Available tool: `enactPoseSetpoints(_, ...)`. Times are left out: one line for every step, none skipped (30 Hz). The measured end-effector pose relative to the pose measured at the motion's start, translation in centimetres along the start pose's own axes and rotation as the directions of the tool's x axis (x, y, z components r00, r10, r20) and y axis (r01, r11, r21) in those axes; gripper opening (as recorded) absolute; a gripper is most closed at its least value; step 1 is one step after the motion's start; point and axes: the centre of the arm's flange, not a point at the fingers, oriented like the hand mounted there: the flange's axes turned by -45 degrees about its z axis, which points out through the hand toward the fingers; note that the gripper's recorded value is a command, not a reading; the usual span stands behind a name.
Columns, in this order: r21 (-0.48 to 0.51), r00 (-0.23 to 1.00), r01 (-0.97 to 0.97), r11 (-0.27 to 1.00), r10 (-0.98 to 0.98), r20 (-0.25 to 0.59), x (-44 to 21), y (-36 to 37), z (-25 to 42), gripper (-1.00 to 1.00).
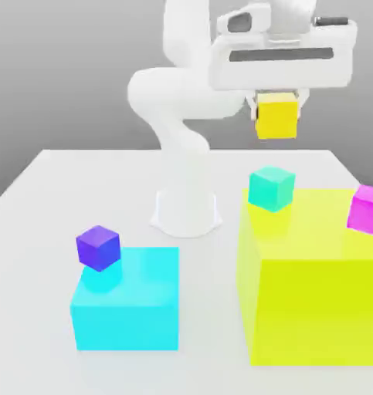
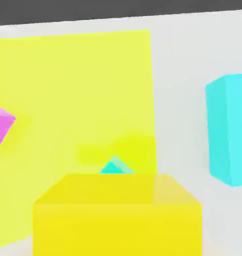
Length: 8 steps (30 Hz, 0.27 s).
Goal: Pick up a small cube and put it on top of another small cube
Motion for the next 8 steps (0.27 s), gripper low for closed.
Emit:
enactPoseSetpoints(-0.002, 1.0, 0.003, 1.0, -0.003, 0.0, -0.1, -0.1, 1.3, -1.0)
enactPoseSetpoints(-0.003, 1.0, 0.005, 1.0, -0.005, 0.001, -0.1, -0.1, 2.7, -1.0)
enactPoseSetpoints(-0.003, 1.0, 0.006, 1.0, -0.006, 0.001, -0.2, -0.1, 3.8, 1.0)
enactPoseSetpoints(-0.003, 1.0, 0.006, 1.0, -0.006, 0.001, -0.2, -0.1, 3.8, 1.0)
enactPoseSetpoints(-0.003, 1.0, 0.006, 1.0, -0.006, 0.001, -0.2, -0.1, 3.8, 1.0)
enactPoseSetpoints(-0.003, 1.0, 0.006, 1.0, -0.006, 0.001, -0.2, -0.1, 3.8, 1.0)
enactPoseSetpoints(-0.003, 1.0, 0.006, 1.0, -0.006, 0.001, -0.2, -0.1, 3.8, 1.0)
enactPoseSetpoints(-0.003, 1.0, 0.006, 1.0, -0.006, 0.001, -0.2, -0.1, 3.8, 1.0)
